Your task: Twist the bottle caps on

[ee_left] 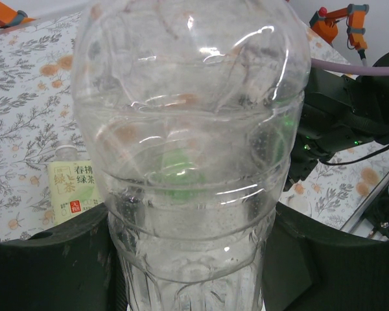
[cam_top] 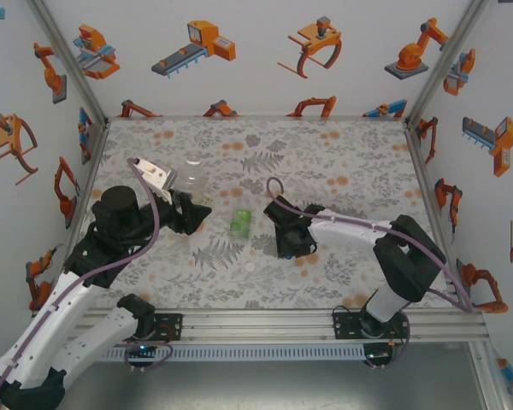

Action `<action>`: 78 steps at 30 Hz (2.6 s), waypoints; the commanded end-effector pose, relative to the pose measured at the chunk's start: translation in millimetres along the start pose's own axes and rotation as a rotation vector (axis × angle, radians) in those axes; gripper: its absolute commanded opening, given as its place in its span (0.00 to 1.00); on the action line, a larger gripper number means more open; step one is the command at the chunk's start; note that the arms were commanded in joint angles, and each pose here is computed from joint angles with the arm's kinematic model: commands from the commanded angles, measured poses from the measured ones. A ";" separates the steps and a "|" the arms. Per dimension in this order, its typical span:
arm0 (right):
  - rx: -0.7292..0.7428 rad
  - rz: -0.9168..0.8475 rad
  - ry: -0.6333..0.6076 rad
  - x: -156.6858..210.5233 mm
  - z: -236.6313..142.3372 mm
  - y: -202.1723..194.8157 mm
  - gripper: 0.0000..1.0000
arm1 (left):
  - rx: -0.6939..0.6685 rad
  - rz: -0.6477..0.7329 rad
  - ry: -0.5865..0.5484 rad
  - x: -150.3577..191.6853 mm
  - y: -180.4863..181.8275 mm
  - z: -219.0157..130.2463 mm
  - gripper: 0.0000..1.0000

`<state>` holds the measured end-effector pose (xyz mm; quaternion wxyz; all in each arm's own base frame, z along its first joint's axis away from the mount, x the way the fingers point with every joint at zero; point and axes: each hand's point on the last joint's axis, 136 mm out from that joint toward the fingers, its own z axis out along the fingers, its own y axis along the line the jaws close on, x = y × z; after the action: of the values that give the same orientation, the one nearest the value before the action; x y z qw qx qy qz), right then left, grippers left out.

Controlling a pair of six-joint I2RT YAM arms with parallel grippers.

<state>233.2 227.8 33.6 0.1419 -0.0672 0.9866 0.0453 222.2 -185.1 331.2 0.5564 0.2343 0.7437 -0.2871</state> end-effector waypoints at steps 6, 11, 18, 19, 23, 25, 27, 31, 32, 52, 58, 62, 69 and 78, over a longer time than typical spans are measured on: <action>0.017 -0.038 0.001 -0.2 3.7 4.6 0.40 | 0.001 -0.016 -0.016 -1.9 -0.5 -1.1 0.01; 0.022 -0.037 0.001 0.0 6.1 4.3 0.40 | -0.004 -0.016 -0.015 -0.5 0.3 -1.5 0.01; 0.023 -0.047 -0.030 -7.8 1.1 5.5 0.40 | -0.007 -0.016 -0.015 0.2 1.0 -1.4 0.01; 0.024 -0.049 -0.033 -9.0 -0.1 5.6 0.40 | -0.007 -0.016 -0.015 0.2 0.9 -1.6 0.01; 0.023 -0.052 -0.040 -10.5 -1.1 6.4 0.40 | -0.012 -0.013 -0.017 0.1 1.6 -2.7 0.01; 0.016 -0.055 -0.038 -10.4 -0.2 7.9 0.40 | -0.011 -0.014 -0.017 0.2 1.3 -2.8 0.01; 0.011 -0.056 -0.034 -9.9 0.5 8.4 0.40 | -0.011 -0.015 -0.017 0.6 1.5 -3.0 0.01; 0.009 -0.053 -0.028 -8.2 2.5 8.7 0.40 | -0.013 -0.015 -0.016 1.4 1.8 -3.2 0.01; 0.007 -0.053 -0.028 -8.0 2.8 9.1 0.40 | -0.014 -0.015 -0.018 1.0 1.9 -3.5 0.01; -0.048 -0.061 -0.096 -17.8 -26.4 12.3 0.19 | 0.012 0.017 0.043 12.5 -0.6 5.4 0.00; -0.296 -0.165 -0.305 -45.0 -90.3 45.3 0.10 | 0.148 0.106 0.142 26.0 -21.6 10.0 0.00; -0.467 -0.268 -0.491 -61.9 -150.6 65.0 0.04 | 0.227 0.159 0.191 31.6 -33.4 9.7 0.00; -0.748 -0.635 -0.878 -58.8 -275.1 95.4 0.00 | 0.409 0.259 0.291 48.3 -61.4 3.4 0.00; -0.855 -1.208 -1.085 -5.0 -369.4 100.0 0.00 | 0.740 0.537 0.243 71.5 -117.0 -31.2 0.00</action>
<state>158.3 291.8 373.8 0.5356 -0.4897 0.5844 0.3629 132.8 -246.1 283.5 0.3950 0.5648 0.6407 -0.3385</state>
